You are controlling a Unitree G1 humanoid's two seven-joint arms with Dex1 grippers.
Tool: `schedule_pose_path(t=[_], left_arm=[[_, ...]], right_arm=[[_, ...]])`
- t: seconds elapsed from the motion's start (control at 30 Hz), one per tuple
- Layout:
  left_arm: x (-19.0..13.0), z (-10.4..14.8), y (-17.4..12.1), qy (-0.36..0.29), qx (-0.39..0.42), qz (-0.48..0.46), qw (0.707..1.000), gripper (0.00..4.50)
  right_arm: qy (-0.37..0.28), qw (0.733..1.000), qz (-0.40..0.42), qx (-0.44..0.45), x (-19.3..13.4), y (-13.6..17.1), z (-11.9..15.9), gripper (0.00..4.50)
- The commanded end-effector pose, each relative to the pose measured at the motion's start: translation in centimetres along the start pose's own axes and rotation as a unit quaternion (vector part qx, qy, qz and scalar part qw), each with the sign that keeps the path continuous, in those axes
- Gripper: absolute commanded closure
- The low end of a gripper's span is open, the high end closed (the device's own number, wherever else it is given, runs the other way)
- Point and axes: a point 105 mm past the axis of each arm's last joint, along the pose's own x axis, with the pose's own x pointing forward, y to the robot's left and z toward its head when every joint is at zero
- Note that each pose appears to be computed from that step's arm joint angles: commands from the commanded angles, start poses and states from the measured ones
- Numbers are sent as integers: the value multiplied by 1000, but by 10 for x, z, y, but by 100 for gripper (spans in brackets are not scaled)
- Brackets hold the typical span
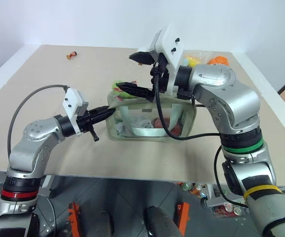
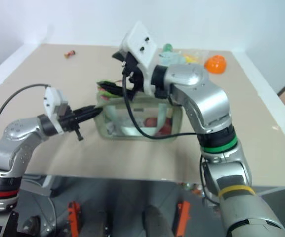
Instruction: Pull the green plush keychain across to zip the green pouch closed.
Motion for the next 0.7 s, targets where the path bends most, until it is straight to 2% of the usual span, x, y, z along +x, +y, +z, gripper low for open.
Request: schedule_pose_path(t=[0.03, 0.33, 0.43, 0.7], left_arm=[[1, -3, -3, 11, 6, -3, 1000, 450], [3, -2, -4, 10, 8, -6, 1000, 450], [3, -3, -4, 11, 9, -6, 1000, 450], [2, -3, -3, 12, 8, -2, 1000, 450]], right_arm=[[-11, 1000, 17, -14, 2, 7, 4, 4], [11, 1000, 5, 3, 2, 3, -17, 4], [18, 1000, 5, 9, 2, 3, -23, 83], [35, 999, 10, 13, -1, 3, -34, 364]])
